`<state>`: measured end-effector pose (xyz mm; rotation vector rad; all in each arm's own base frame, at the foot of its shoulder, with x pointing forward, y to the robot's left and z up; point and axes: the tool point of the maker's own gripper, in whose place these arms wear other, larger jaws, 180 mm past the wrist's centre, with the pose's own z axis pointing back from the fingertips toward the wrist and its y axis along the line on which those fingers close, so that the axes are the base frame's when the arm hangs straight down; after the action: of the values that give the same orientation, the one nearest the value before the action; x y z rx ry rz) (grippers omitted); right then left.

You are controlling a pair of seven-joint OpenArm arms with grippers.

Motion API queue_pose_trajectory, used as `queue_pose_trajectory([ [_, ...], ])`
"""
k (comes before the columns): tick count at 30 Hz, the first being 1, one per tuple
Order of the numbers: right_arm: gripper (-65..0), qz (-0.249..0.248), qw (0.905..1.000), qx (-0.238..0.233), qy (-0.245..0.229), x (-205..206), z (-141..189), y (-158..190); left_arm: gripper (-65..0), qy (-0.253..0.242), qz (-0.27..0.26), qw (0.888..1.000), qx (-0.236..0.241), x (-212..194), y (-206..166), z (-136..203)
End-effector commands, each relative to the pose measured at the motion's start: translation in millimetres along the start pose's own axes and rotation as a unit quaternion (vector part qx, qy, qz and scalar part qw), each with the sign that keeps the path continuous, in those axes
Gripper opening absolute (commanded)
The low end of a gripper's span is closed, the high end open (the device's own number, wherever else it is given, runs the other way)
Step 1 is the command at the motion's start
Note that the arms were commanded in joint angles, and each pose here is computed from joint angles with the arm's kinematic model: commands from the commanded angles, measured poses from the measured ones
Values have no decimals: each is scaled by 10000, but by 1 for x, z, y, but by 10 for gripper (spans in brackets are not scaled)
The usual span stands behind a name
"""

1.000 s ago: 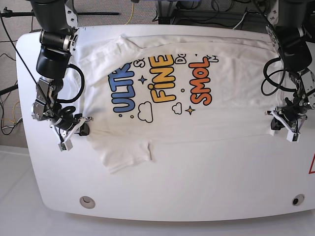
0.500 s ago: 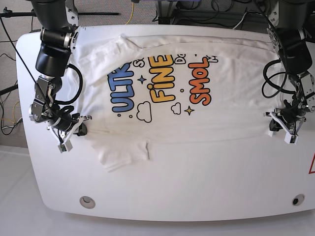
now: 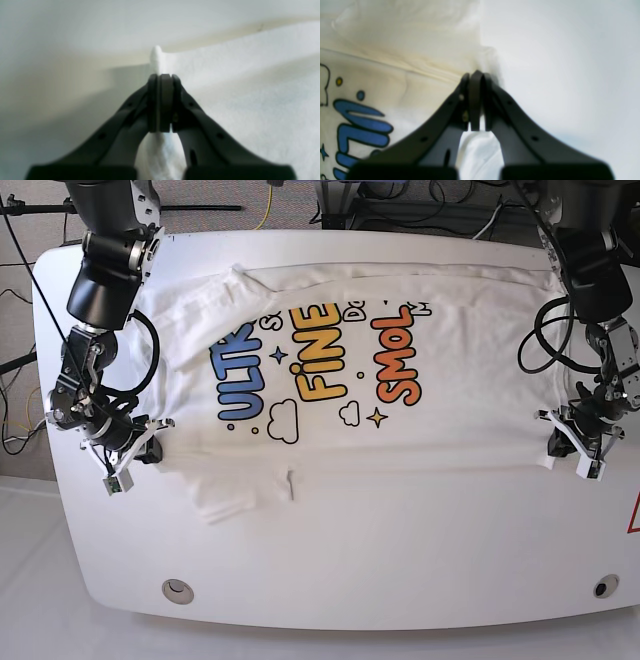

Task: Fold the T-shirt properly
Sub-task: 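Lift the pinched edges and fold them toward the collar with both grippers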

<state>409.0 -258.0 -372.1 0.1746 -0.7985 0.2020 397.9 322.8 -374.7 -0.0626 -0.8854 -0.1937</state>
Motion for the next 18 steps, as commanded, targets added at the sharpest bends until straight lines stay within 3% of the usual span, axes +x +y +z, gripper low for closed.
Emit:
queue_pose_trajectory([
  [1, -649, 167, 9988, -145, -437, 36, 13, -11, -650, -363, -154, 9991, 184, 30, 15, 11],
  [5, -645, 352, 9980, -146, -506, 51, 15, -8, -650, -579, -299, 9975, 255, 52, 17, 16],
  [18, -646, 697, 9961, -265, -463, 67, 27, -1, -649, -733, -354, 9955, 480, 68, 26, 24],
])
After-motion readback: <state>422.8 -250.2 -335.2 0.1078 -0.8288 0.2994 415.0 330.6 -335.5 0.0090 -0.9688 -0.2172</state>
